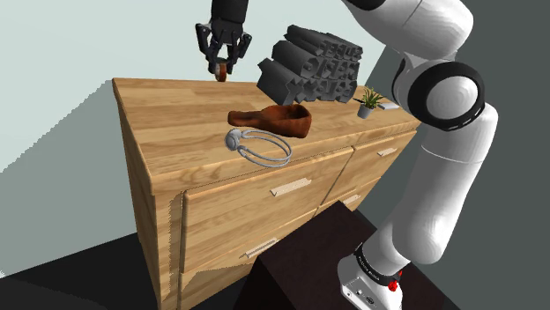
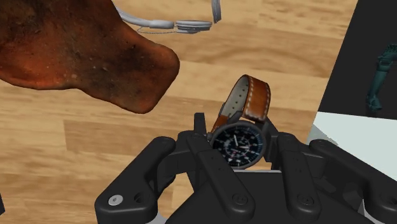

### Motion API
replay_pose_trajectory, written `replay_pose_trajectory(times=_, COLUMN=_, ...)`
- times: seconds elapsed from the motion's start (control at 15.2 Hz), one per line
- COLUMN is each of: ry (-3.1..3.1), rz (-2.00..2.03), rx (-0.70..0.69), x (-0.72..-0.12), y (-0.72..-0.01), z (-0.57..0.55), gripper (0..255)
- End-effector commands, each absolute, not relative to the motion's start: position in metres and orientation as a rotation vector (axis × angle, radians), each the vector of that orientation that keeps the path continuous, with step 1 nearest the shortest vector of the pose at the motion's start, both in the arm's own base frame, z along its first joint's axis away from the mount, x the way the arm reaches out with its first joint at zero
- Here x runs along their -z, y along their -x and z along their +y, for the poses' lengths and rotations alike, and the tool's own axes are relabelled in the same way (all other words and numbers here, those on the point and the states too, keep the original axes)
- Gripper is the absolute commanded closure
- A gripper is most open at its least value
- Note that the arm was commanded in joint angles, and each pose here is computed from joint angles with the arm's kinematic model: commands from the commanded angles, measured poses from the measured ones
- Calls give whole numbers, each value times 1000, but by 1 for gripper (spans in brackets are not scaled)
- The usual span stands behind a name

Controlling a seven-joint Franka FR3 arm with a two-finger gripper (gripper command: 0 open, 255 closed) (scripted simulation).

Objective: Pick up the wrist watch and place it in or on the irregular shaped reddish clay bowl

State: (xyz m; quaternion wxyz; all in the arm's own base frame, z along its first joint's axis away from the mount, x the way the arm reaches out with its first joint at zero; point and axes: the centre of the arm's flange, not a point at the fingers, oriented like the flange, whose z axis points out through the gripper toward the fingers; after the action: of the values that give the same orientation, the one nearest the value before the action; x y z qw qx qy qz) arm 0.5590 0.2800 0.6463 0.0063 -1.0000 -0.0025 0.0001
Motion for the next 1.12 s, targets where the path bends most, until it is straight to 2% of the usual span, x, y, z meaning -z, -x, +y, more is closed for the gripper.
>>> replay_pose_trajectory(times=0.0, ry=3129, rz=-8, rx=-1, x=-649, y=-553, z=259, gripper=255)
replay_pose_trajectory(times=0.86, ry=3129, rz=-8, rx=-1, x=-652, y=-502, z=88, gripper=255)
replay_pose_trajectory(times=1.06, ry=3129, rz=-8, rx=-1, x=-637, y=-502, z=88, gripper=255)
